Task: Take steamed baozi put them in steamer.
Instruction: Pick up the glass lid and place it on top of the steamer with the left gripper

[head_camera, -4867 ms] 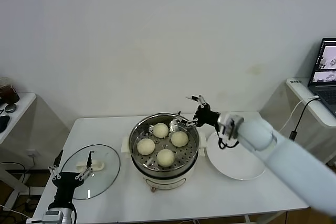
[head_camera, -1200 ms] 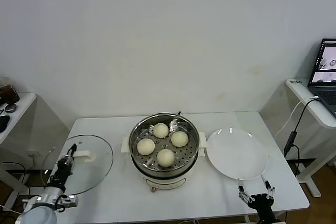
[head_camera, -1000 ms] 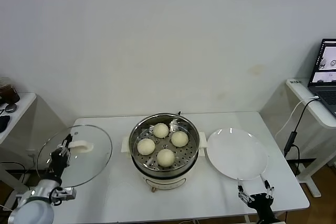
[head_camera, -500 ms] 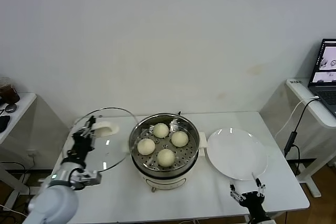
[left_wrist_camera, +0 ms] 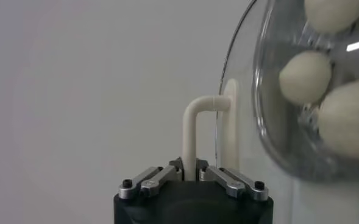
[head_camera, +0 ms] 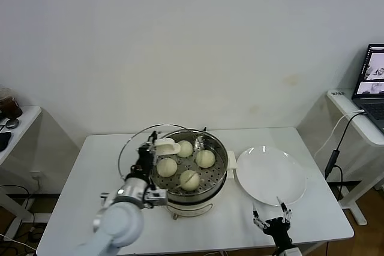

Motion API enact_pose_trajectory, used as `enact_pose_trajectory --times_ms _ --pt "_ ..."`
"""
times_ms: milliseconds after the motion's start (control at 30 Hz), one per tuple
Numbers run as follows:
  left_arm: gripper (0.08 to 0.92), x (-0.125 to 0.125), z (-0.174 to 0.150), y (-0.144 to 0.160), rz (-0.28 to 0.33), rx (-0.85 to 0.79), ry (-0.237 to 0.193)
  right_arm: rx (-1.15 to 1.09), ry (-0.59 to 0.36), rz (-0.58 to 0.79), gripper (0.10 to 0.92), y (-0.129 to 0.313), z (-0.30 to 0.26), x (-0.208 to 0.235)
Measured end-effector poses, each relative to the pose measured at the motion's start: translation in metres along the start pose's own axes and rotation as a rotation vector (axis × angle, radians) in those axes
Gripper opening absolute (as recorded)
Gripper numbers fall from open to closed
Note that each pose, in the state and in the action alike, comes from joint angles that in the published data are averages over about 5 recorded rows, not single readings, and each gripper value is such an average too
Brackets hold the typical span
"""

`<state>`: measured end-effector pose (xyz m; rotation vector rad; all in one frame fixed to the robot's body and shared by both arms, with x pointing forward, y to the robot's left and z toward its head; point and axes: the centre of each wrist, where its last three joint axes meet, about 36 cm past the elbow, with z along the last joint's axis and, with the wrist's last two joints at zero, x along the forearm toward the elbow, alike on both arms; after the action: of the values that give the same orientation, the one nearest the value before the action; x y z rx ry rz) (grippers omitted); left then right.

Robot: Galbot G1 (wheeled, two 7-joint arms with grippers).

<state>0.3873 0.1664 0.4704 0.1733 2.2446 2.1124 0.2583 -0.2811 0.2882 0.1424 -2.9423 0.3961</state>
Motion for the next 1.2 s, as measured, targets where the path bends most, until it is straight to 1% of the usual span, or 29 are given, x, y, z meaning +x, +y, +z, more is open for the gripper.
enact_pose_trajectory --times_ms 233,433,833,1200 --pt "0.176 -0.013 -0.038 -0.007 -0.019 -0.028 -0.006 0.003 0.002 -0.01 0.823 0.004 0.002 -0.004" --pt "0.176 -0.02 -0.06 -0.015 -0.01 -0.035 0.002 0.003 0.011 -0.017 0.823 0.007 0.006 -0.004" --pt "0.176 -0.026 -0.08 -0.03 0.005 -0.047 0.02 0.004 0.015 -0.027 0.823 0.01 0.008 -0.005" --pt "0.176 -0.031 -0.087 -0.04 0.022 -0.056 0.029 0.006 0.017 -0.034 0.823 0.011 0.009 -0.005"
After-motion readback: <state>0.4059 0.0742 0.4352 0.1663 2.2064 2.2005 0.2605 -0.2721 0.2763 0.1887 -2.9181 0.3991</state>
